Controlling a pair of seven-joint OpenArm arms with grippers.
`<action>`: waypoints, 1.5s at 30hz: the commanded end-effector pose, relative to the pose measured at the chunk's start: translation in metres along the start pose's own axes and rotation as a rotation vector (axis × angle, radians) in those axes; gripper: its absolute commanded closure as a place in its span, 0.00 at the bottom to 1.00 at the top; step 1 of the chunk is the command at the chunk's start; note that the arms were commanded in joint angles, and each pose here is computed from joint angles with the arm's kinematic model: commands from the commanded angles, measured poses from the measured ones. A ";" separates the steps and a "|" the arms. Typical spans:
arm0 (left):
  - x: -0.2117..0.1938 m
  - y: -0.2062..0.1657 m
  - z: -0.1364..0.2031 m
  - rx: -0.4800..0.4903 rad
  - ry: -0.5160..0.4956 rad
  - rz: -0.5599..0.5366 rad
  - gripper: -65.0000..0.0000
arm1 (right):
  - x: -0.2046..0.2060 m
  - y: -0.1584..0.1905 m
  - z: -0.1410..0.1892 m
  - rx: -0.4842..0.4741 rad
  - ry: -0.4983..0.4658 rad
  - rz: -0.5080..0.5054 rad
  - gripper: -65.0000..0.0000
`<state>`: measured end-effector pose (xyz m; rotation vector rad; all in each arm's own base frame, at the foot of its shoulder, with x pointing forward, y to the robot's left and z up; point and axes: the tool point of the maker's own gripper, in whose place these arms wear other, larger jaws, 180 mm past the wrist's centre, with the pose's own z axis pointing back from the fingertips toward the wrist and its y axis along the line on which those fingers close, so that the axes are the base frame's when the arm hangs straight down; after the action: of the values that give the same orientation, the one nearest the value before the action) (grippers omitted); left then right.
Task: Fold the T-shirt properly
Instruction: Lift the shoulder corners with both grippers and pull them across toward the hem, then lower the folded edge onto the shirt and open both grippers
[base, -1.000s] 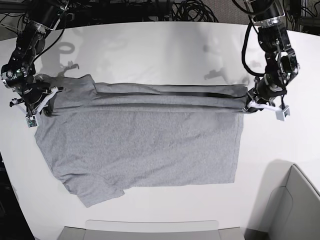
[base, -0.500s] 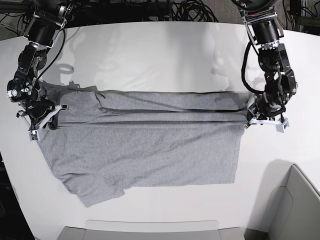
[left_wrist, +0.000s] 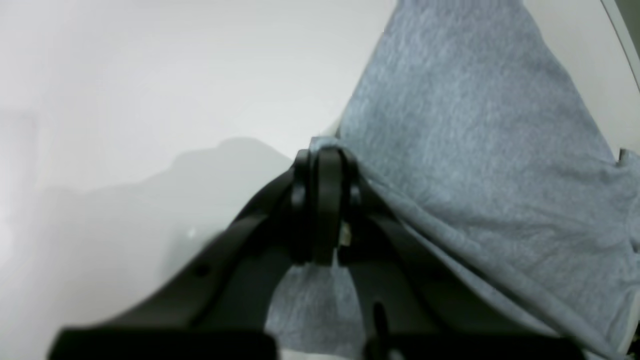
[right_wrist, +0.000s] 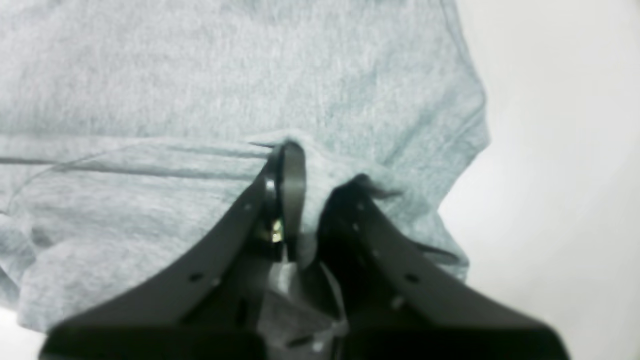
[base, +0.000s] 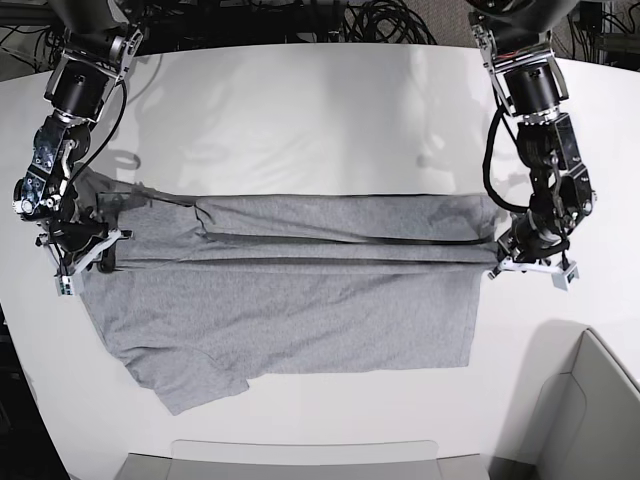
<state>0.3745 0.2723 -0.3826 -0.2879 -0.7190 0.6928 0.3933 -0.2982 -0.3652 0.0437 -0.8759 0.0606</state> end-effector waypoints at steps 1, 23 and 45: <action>0.026 0.000 0.004 0.013 -0.078 -0.012 1.00 | 0.028 -0.015 0.005 -0.038 -0.082 0.002 1.00; 0.037 -0.016 0.028 -0.023 -0.137 -0.060 0.83 | 0.044 -0.032 0.037 -0.013 -0.146 0.019 0.66; -0.005 0.004 0.065 0.005 -0.110 -0.165 0.82 | -0.104 -0.060 0.062 -0.011 0.093 -0.224 0.66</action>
<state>0.3173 0.2682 -0.3529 -0.1910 -0.7894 0.5682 0.2835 -0.3603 -0.4099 0.1410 -0.7839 -0.1741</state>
